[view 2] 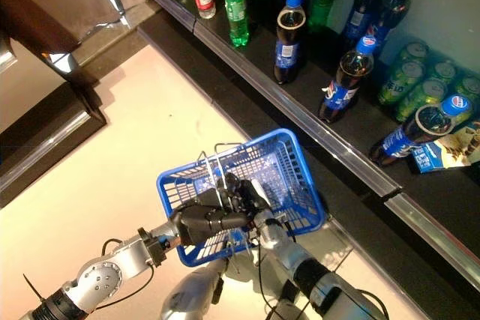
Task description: Pick up the drink and place into the basket.
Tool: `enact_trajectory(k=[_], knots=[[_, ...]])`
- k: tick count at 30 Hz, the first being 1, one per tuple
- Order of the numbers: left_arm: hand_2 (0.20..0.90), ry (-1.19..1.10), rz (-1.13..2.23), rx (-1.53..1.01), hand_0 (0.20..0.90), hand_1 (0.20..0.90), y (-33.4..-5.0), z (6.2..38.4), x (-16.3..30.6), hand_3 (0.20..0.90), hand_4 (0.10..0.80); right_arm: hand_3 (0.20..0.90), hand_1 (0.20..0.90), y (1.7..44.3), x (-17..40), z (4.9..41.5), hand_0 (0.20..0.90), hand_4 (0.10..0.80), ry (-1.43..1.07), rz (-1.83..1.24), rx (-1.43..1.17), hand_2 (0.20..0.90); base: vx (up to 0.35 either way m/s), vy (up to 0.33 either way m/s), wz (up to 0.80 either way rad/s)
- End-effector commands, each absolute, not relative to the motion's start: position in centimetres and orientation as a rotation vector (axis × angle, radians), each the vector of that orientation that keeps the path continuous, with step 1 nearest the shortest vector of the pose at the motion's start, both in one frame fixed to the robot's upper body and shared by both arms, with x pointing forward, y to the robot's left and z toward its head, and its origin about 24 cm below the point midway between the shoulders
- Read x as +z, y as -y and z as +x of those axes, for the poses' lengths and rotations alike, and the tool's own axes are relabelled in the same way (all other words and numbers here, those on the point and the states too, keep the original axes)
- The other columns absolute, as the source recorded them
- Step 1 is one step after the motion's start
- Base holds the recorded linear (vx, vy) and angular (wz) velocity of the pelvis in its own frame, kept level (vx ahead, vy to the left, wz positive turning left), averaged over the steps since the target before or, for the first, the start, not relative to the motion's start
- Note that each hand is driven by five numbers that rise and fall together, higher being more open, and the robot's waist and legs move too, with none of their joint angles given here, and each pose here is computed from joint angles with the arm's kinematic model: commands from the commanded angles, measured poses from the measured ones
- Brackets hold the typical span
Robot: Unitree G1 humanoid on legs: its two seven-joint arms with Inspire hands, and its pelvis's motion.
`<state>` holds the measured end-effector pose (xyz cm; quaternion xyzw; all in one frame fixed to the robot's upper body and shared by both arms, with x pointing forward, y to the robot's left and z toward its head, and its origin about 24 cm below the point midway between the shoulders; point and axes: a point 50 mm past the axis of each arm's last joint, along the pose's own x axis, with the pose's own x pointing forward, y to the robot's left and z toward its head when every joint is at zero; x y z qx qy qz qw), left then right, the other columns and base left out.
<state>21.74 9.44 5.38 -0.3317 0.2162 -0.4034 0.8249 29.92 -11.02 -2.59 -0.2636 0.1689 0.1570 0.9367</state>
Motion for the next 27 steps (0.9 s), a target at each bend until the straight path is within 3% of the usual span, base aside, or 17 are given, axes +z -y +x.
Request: enact_trajectory(k=[1,16,24,26,27], knots=[[0.3,-0.093,-0.963,-1.329,0.3,0.3,-4.7,20.2,14.0,0.2,0.1,0.2,0.3,6.6,-3.0,29.7,0.3,0.1,-0.359,-0.605,0.492,0.3,0.041,-0.049,0.09],[0.3,-0.154,-0.94,-1.39,0.3,0.3,-1.9,19.2,13.8,0.2,0.1,0.2,0.3,8.8,-4.2,31.2,0.3,0.1,-0.573,-1.389,0.657,0.3,0.012,-0.016,0.08],[0.3,-0.143,-0.94,-1.39,0.3,0.3,-1.2,19.0,13.9,0.2,0.1,0.2,0.3,9.4,-4.4,31.2,0.3,0.1,-0.639,-1.449,0.65,0.3,-0.001,0.001,0.01],[0.3,-0.137,-0.943,-1.387,0.3,0.3,-1.2,19.0,14.0,0.2,0.1,0.538,0.589,9.7,-4.6,31.0,0.589,0.438,-0.643,-1.444,0.636,0.589,0.0,0.0,0.0],[0.3,-0.133,-0.944,-1.386,0.3,0.3,-1.3,19.0,14.2,0.2,0.1,0.785,0.801,9.7,-4.7,31.0,0.801,0.685,-0.645,-1.432,0.627,0.801,0.0,0.0,0.0]])
